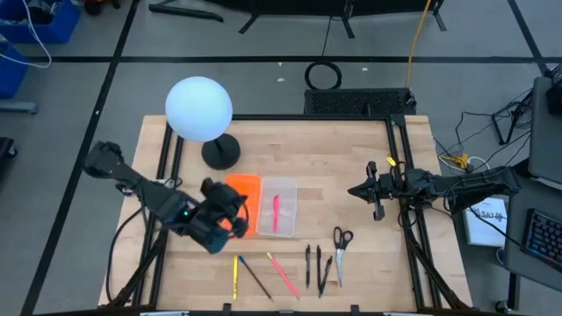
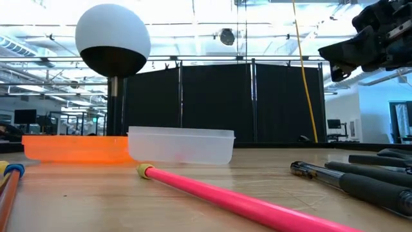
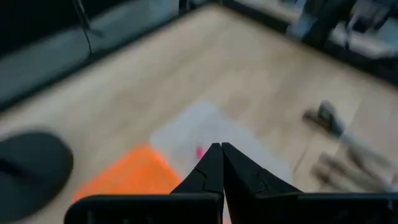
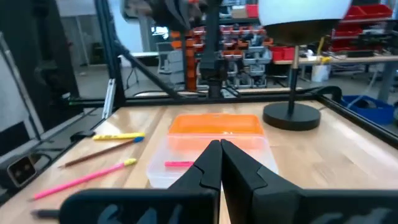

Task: Pick & place school supplies into a supply box
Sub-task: Put the pink pen into the supply box

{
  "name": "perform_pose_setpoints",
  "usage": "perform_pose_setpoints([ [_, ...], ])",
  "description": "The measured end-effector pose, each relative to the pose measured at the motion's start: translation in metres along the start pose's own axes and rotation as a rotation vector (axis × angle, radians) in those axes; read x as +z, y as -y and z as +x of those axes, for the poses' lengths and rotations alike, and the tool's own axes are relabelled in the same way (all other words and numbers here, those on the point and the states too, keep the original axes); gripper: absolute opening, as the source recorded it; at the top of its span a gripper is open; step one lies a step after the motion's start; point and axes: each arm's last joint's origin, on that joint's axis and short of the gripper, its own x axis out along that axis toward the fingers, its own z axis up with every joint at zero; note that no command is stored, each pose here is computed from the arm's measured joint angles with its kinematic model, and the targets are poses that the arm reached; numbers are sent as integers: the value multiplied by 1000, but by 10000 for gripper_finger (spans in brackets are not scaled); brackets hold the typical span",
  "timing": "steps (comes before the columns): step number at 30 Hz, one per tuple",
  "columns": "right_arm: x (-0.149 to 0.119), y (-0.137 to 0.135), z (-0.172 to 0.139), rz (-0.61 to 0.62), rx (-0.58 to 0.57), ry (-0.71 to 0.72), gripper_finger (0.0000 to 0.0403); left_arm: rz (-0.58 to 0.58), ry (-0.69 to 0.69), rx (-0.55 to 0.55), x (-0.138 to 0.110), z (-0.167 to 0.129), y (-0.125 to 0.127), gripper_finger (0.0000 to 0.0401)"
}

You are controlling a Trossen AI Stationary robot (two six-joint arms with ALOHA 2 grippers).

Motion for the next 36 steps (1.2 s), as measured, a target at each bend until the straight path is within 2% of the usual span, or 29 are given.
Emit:
perform_pose_setpoints([
  [4, 1, 0, 0, -6, 9, 9, 0, -56, -10, -22, -21, 11, -34, 4],
  [7, 4, 0, 0, -8, 7, 37, 0, 47, -1, -110, -31, 20, -49, 5],
  [14, 7, 0, 0, -67, 4, 71, 0, 245, 132, -488, -23, 25, -72, 4],
  [20, 6, 0, 0, -62, -15, 61, 0, 444, 261, -597, -12, 15, -90, 7],
  [25, 5, 1, 0, 32, -51, 50, 0, 539, 292, -685, -11, 1, -105, 6],
  [29, 5, 2, 0, 73, -57, 52, 0, 547, 316, -706, -30, 1, -120, 4],
  [36, -2, 7, 4, 169, -235, 13, 0, 447, 303, -828, -65, 4, -143, 4],
])
